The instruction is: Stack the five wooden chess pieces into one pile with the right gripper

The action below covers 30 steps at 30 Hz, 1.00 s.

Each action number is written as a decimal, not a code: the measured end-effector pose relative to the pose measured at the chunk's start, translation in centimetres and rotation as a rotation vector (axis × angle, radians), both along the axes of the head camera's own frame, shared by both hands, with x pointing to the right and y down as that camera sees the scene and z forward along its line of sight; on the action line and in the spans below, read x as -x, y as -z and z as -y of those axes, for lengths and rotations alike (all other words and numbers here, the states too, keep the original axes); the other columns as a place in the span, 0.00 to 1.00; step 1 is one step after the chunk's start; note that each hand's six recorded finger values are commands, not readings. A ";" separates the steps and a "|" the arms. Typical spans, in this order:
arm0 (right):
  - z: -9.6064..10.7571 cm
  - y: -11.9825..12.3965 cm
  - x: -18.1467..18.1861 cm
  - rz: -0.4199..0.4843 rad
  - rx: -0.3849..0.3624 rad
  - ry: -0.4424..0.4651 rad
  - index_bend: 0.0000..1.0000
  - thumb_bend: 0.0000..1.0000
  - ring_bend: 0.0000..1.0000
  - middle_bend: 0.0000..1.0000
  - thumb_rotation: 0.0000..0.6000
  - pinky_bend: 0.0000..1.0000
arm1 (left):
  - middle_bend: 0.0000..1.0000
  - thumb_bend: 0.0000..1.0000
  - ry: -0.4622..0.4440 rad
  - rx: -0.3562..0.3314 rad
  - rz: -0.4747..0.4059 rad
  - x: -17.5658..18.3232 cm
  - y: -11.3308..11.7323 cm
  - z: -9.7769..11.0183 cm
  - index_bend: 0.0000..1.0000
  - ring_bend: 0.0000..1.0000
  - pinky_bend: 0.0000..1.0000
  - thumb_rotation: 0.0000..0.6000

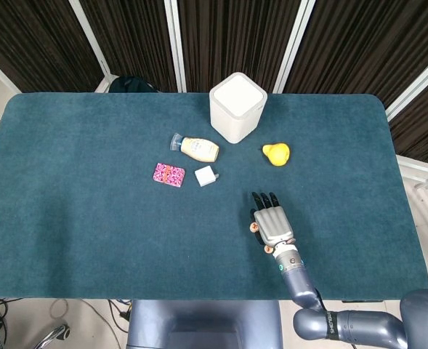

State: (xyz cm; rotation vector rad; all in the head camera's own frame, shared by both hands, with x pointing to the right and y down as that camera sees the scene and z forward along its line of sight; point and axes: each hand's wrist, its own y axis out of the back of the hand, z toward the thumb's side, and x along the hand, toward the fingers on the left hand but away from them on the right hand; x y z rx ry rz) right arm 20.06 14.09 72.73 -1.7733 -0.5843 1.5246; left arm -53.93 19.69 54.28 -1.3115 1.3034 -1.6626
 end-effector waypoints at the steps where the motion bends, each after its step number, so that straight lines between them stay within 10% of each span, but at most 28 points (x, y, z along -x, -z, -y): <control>1: 0.0 0.0 0.0 -0.001 0.000 0.000 0.43 0.42 0.00 0.00 1.00 0.00 | 0.00 0.15 0.000 0.000 0.000 0.0 0.0 0.0 0.06 0.00 0.09 1.00; 30: -1.5 3.6 -4.7 0.012 -0.032 -0.043 0.37 0.42 0.00 0.00 1.00 0.00 | 0.00 0.15 -0.002 0.000 0.005 -0.2 0.0 0.0 0.06 0.00 0.09 1.00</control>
